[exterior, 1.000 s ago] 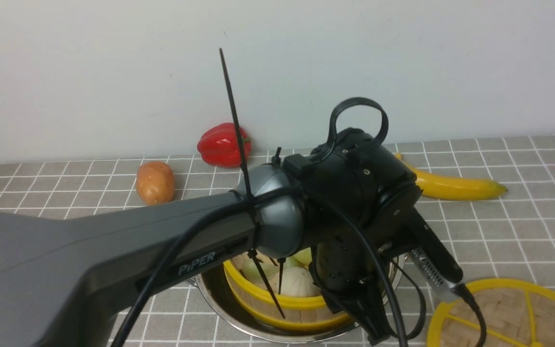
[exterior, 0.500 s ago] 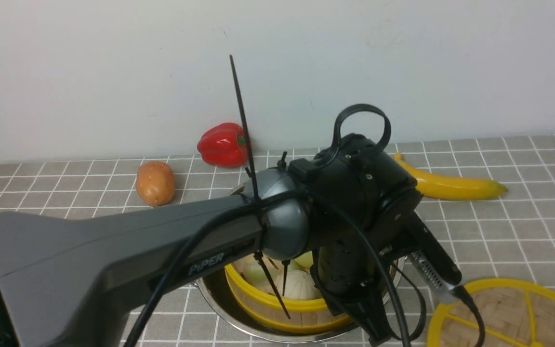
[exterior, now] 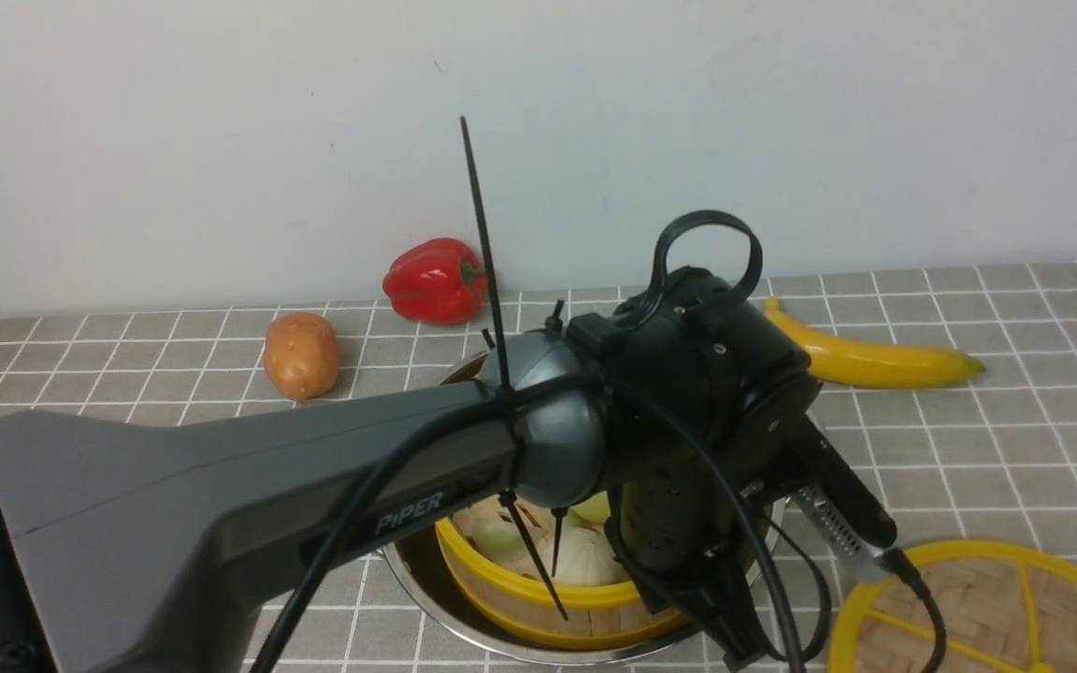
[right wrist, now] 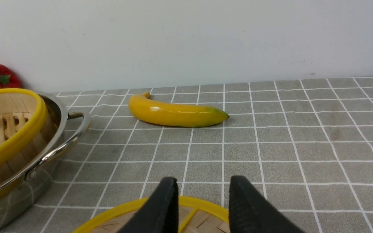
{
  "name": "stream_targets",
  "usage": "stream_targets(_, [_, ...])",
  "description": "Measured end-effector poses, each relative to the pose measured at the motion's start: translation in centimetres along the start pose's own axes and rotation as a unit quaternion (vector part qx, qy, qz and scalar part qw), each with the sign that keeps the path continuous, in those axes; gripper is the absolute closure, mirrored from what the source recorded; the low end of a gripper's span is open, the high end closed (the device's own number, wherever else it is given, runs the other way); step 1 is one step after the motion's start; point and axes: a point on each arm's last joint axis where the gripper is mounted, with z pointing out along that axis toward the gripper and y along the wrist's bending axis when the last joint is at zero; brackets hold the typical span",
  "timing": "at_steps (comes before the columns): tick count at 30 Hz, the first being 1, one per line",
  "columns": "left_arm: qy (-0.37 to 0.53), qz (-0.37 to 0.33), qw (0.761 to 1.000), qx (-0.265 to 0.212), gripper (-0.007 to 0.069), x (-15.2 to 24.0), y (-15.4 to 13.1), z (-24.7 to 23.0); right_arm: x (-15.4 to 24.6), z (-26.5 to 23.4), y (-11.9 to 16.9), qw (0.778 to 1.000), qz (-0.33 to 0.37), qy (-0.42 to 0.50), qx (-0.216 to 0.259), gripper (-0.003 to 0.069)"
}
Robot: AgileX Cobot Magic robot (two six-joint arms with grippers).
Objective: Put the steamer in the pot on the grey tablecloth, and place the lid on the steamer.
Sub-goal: 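Place the bamboo steamer basket with dumplings into the steel pot with the left gripper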
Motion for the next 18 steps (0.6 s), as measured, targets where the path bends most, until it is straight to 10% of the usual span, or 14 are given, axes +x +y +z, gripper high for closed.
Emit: stream_targets(18, [0.014, -0.008, 1.000, -0.025, 0.0106, 0.3, 0.6, -1.0, 0.0, 0.0, 0.0, 1.000, 0.000, 0.000, 0.000, 0.0416])
